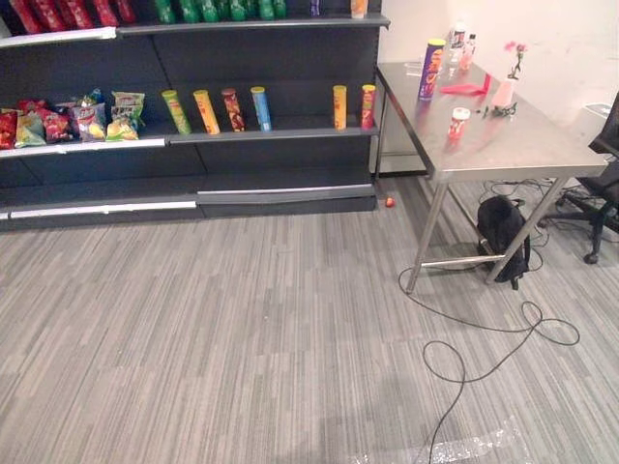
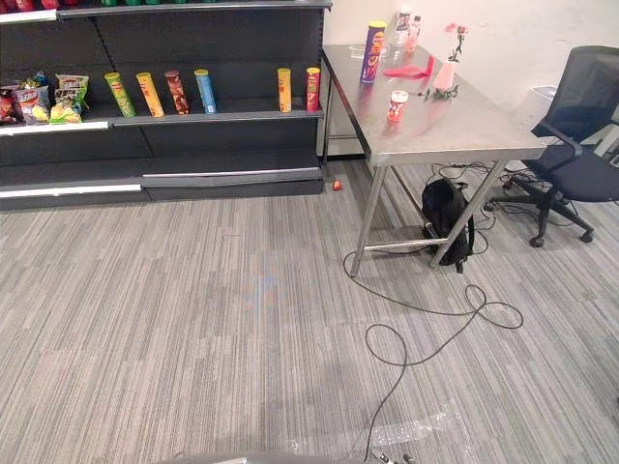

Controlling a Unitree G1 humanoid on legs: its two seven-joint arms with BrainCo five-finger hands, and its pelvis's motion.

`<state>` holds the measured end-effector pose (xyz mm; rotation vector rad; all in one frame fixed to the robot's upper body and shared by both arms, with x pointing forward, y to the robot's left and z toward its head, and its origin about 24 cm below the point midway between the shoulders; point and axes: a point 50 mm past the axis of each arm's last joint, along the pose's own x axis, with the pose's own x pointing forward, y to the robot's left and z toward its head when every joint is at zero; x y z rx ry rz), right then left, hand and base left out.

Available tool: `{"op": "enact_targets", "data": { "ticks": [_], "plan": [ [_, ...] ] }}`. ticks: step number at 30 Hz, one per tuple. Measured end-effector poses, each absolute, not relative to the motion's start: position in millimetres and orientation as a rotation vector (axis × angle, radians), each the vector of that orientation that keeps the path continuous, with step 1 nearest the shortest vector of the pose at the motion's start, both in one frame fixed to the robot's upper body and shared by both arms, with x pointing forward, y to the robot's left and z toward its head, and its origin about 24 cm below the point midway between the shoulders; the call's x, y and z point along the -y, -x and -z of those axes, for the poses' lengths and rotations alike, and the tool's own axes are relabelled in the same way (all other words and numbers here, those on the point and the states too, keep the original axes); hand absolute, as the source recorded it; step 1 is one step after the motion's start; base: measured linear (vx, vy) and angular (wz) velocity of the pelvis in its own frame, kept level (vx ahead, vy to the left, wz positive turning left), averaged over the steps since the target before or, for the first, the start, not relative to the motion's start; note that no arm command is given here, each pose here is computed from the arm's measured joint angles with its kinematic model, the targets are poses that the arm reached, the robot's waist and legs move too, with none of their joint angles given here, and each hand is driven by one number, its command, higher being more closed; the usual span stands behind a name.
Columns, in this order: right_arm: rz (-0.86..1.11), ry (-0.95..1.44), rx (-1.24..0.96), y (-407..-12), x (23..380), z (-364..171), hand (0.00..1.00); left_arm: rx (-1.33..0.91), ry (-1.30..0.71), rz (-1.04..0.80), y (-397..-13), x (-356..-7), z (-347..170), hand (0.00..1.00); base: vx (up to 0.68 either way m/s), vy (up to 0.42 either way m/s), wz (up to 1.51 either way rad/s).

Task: Put the gum and the chips on the shelf.

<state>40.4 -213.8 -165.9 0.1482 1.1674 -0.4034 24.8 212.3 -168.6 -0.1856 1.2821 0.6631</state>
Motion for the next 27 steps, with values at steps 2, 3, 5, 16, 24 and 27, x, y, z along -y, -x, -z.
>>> {"op": "enact_targets", "data": {
  "ticks": [2,3,5,16,24,27],
  "plan": [
    [0.388,-0.115,-1.154,-42.4,213.9,165.0,0.0,-1.284,0.18,-0.666,-24.4,-212.6,168.6,0.0,-0.03,-0.034,-0.03],
    [0.365,-0.085,-1.141,-45.0,213.8,164.2,0.0,-1.285,0.178,-0.669,-24.3,-212.9,168.5,0.0,-0.03,-0.039,-0.05],
    [0.35,-0.072,-1.136,-47.3,212.7,163.8,0.0,-1.28,0.172,-0.675,-25.0,-214.4,168.0,0.0,-0.03,-0.053,-0.05],
    [0.208,0.008,-1.099,-61.0,211.1,160.5,0.0,-1.248,0.175,-0.692,-28.8,-219.0,164.2,0.0,0.08,-0.035,0.0],
    [0.211,0.029,-1.047,-73.9,219.0,156.2,0.0,-1.251,0.222,-0.658,-17.0,-204.5,167.1,0.0,0.25,0.207,-0.27],
    [0.169,0.05,-1.026,-76.5,210.7,156.4,0.0,-1.223,0.199,-0.655,-18.0,-213.7,165.1,0.0,0.3,0.236,-0.42]
  ]
}}
